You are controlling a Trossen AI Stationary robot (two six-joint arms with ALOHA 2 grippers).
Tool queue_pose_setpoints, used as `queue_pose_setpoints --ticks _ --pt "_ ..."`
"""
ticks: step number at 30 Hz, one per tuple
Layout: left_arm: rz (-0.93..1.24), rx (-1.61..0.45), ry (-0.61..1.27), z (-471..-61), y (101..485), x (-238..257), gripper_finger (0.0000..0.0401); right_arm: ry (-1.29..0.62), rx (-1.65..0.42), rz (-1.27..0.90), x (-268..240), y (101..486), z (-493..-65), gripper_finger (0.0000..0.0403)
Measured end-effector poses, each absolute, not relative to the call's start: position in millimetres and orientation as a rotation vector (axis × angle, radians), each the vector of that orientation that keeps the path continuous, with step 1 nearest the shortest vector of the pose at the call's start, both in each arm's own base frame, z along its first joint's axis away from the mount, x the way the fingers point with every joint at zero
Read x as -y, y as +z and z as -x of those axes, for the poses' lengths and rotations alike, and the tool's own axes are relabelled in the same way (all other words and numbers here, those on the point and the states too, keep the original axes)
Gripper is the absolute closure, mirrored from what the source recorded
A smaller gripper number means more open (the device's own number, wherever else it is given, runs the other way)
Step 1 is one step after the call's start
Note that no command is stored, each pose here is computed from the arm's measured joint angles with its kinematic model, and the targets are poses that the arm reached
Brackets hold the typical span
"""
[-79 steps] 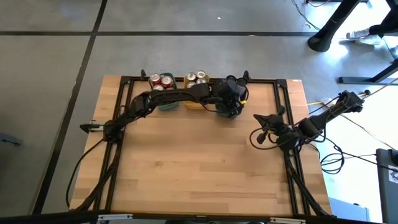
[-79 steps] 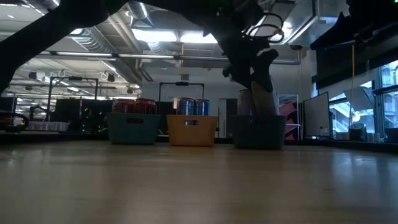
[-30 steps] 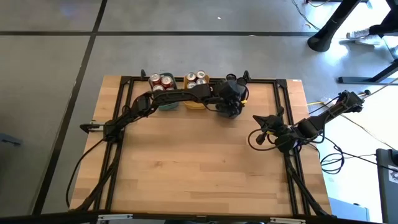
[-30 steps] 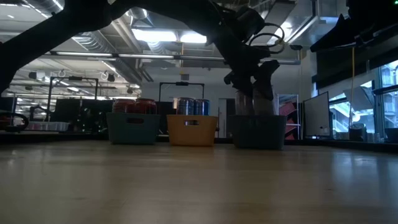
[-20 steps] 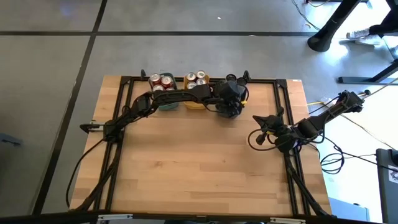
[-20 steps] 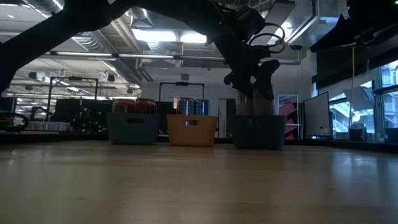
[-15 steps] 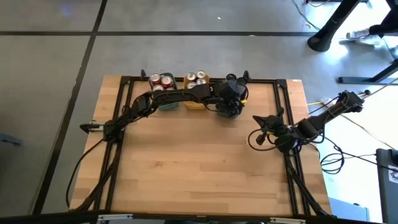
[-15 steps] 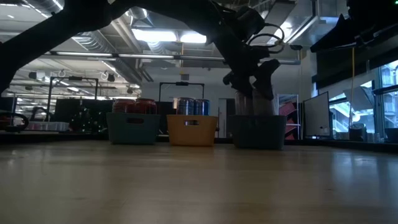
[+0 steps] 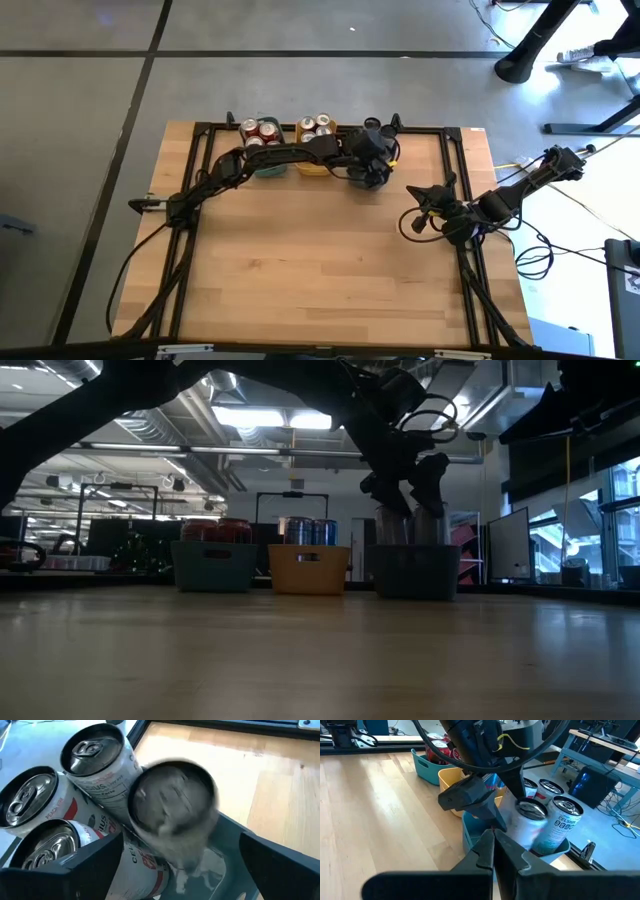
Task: Sort soda cans
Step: Put the white-pink soda can into the blue bin, then adjust the bins
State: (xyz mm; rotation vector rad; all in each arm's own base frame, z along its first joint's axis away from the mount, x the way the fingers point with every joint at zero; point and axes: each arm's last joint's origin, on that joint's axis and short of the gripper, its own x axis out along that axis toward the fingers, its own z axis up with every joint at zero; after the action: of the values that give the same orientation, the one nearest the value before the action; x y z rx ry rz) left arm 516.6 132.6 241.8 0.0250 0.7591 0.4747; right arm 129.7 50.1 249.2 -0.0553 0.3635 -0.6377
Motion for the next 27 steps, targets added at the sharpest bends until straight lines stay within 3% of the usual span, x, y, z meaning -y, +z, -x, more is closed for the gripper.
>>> queue_pose_setpoints --ticks 6,11,27 --pt "-0.074 -0.772 0.441 -514 254 -123 0.0019 -0.637 -0.363 0.055 -50 249 -130 0.0398" --pt "-0.109 -0.702 0.429 -505 291 -113 0.0020 -0.637 -0.361 0.053 -50 250 -130 0.0398" --pt "-0.153 -0.728 0.528 -442 375 -92 0.0020 -0.670 -0.384 0.048 -45 248 -135 0.0398"
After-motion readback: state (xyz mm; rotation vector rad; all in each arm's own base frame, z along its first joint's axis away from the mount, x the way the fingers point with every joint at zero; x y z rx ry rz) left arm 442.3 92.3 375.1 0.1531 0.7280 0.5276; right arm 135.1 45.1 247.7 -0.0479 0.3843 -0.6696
